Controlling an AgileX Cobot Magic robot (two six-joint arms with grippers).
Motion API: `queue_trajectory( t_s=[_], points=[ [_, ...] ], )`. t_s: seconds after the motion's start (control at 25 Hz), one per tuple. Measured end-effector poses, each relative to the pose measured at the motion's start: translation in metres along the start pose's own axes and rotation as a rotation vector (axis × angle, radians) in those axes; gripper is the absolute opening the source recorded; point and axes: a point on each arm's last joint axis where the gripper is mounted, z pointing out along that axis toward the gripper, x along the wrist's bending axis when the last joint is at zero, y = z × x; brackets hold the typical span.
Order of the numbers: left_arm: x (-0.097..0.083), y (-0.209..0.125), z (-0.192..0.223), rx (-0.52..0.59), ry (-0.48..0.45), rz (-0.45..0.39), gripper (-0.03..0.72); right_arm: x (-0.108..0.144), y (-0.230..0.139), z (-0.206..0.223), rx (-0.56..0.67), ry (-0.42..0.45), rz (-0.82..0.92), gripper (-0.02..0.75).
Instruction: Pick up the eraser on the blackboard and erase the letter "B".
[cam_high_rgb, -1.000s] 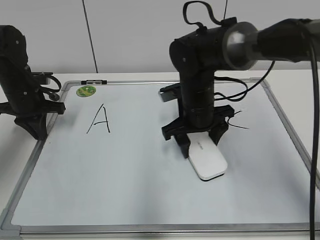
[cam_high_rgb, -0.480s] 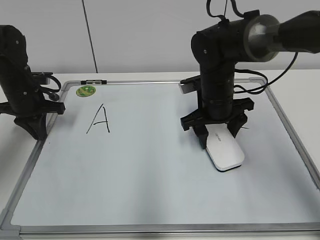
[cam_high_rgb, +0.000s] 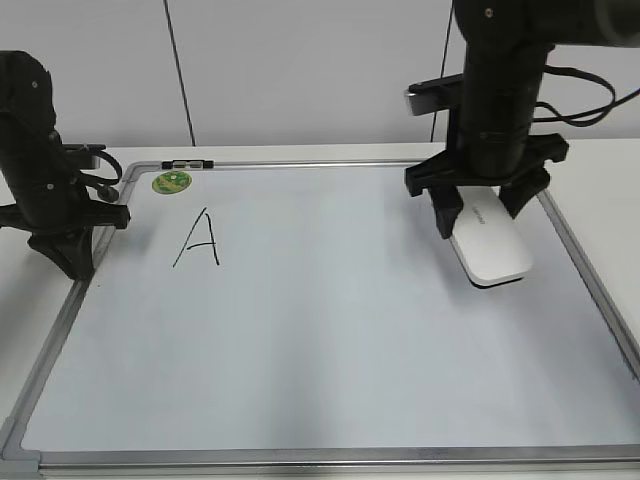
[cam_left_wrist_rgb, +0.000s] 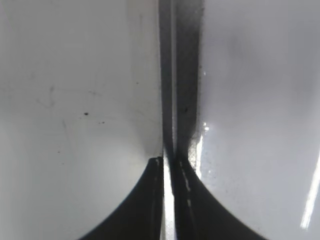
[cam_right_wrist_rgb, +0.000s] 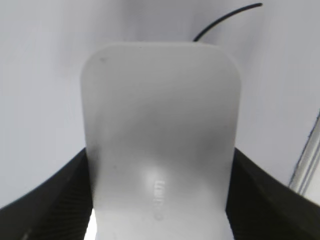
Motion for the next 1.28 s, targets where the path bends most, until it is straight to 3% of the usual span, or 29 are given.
queue_trajectory(
  t_s=[0.2, 0.4, 0.64, 1.28],
  points=[
    [0.000, 0.000, 0.000, 0.000, 0.000, 0.000, 0.020, -0.034, -0.013, 0.009, 0.060, 0.002, 0.066, 0.529],
    [0.000, 0.000, 0.000, 0.000, 0.000, 0.000, 0.020, -0.077, -0.028, 0.018, 0.103, 0.121, 0.142, 0.529],
    [0.000, 0.000, 0.000, 0.000, 0.000, 0.000, 0.020, -0.115, -0.035, 0.025, 0.110, 0.144, 0.200, 0.529],
    [0.000, 0.000, 0.000, 0.000, 0.000, 0.000, 0.020, -0.125, -0.033, 0.034, 0.104, 0.115, 0.199, 0.529]
  ],
)
